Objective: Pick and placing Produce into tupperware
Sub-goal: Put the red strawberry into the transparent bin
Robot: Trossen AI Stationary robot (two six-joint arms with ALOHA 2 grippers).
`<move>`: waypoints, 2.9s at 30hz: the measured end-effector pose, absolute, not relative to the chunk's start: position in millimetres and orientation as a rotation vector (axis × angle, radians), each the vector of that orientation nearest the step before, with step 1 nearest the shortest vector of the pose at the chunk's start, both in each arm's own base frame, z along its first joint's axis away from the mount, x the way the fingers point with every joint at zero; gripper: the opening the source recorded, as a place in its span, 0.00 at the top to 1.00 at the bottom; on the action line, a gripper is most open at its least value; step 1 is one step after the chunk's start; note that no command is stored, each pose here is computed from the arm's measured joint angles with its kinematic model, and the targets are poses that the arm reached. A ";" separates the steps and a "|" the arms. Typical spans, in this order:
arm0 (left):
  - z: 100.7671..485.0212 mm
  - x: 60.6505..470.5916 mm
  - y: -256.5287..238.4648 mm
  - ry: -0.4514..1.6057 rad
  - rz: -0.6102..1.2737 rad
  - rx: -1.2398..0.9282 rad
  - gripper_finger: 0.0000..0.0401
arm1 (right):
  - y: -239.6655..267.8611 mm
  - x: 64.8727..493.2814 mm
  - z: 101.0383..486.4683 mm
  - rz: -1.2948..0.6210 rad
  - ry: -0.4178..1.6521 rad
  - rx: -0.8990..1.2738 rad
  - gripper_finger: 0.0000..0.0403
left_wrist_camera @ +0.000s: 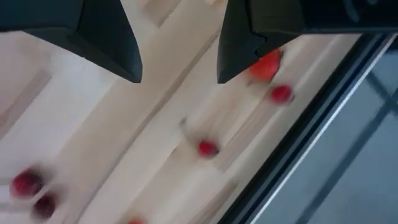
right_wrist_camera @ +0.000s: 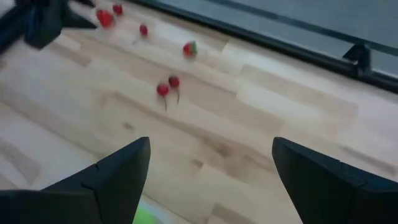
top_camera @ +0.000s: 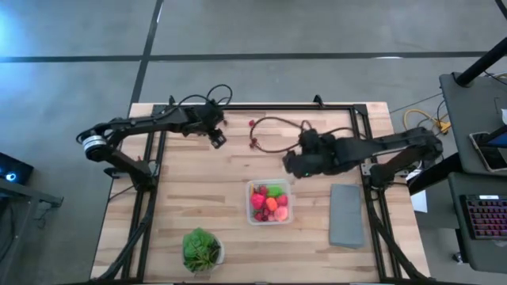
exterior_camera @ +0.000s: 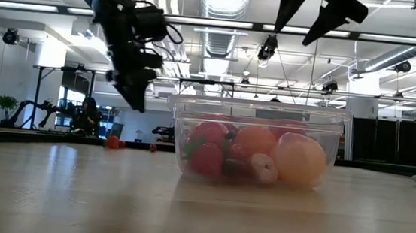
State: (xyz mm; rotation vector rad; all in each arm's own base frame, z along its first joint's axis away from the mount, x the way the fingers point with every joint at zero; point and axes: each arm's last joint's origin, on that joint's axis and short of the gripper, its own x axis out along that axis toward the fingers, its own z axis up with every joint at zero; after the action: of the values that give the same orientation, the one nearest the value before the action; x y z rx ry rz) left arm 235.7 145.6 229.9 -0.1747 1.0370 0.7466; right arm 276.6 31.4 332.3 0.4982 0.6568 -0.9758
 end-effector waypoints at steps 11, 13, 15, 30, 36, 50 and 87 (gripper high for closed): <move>230.0 196.9 169.1 1.065 0.940 -0.495 0.53 | -0.2 259.3 353.2 -1.042 0.575 0.519 0.18; 229.0 187.1 177.4 1.074 0.964 -0.543 0.56 | -4.9 259.3 353.2 -1.059 0.571 0.526 0.18; 228.4 178.8 184.5 1.073 0.979 -0.589 0.59 | -8.1 260.2 352.3 -1.072 0.570 0.528 0.18; 196.9 175.9 210.9 1.148 0.903 -0.657 0.67 | -26.1 262.0 350.4 -1.113 0.593 0.490 0.18; 198.3 174.0 212.8 1.154 0.988 -0.593 0.57 | -30.5 261.6 350.4 -1.125 0.594 0.488 0.18; 198.4 173.7 210.4 1.037 1.117 -0.842 0.37 | -60.7 257.8 347.3 -1.005 0.795 0.450 0.18; 190.6 193.3 221.9 0.834 1.217 -1.042 0.49 | -99.3 247.5 349.3 -1.020 0.859 0.338 0.18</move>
State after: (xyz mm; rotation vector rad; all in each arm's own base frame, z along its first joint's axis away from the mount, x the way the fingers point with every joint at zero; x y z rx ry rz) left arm 193.3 221.9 190.6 -1.0422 0.8340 1.2172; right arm 247.5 -99.3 349.3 0.3381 0.8595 -1.0195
